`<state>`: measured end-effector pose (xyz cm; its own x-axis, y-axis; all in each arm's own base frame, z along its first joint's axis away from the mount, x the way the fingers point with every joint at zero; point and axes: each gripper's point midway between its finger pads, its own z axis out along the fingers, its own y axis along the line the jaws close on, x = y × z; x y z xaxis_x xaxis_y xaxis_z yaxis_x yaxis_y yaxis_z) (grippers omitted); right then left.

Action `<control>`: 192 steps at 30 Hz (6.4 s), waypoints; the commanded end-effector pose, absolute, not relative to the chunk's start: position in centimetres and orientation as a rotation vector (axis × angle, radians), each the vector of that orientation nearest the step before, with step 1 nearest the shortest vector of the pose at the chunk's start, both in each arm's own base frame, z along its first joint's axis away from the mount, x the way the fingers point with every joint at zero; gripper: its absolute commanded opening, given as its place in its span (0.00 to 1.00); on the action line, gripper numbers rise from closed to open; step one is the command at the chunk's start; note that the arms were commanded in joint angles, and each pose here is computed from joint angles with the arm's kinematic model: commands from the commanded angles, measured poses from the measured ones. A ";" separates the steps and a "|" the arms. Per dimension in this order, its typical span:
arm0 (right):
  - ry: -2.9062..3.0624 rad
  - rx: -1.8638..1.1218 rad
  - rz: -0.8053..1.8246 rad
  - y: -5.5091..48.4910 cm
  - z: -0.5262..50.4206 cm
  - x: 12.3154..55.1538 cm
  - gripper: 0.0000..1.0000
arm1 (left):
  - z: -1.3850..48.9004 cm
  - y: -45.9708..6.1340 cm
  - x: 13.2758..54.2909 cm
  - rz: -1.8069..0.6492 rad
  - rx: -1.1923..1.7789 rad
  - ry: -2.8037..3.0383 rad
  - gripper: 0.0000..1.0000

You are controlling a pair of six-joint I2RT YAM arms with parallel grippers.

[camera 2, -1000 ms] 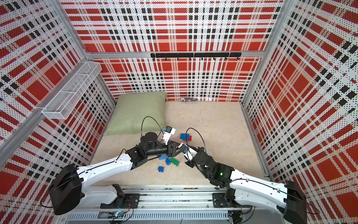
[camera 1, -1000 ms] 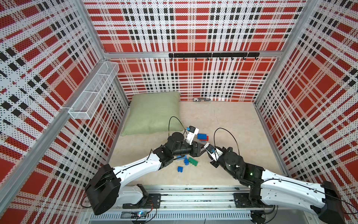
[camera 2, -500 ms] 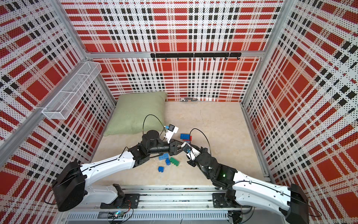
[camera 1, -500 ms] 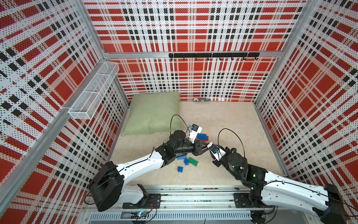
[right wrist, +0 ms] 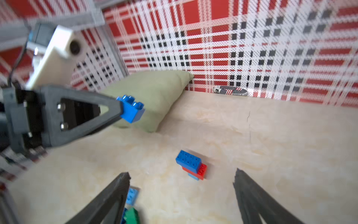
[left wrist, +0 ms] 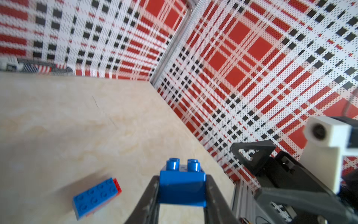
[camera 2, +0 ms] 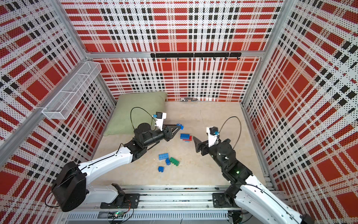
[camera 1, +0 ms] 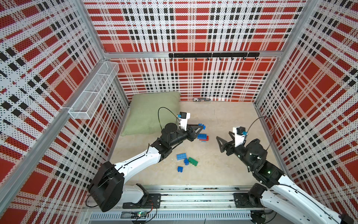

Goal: Assemble a heart with lego
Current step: Assemble the lego brick with the lego brick.

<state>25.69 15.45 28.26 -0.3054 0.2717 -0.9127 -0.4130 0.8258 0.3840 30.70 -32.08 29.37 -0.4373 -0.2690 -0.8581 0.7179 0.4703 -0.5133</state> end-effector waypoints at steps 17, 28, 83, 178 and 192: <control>1.474 0.631 2.169 19.7 34.3 24.0 0.71 | 33.7 -37.7 24.6 -1.136 0.790 1.088 0.19; 1.391 0.620 2.208 19.6 35.4 24.4 0.47 | 34.5 -38.1 24.1 -1.164 0.778 1.051 0.18; 1.749 0.369 1.391 20.1 13.4 37.1 0.21 | 10.9 -32.3 37.9 -1.138 0.015 2.165 0.67; 2.057 0.615 1.222 21.1 1.4 36.0 0.31 | 5.1 -32.3 37.1 -1.051 0.017 2.334 0.42; 2.067 0.704 1.301 21.1 0.3 35.6 0.31 | 4.6 -32.3 37.1 -1.019 0.045 2.348 0.41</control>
<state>38.29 21.28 6.48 -0.6025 0.7395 -0.3002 -0.0631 0.3309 0.9416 38.46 -32.14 6.64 -0.7995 -0.2527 -0.5450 0.2520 0.6825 -0.6861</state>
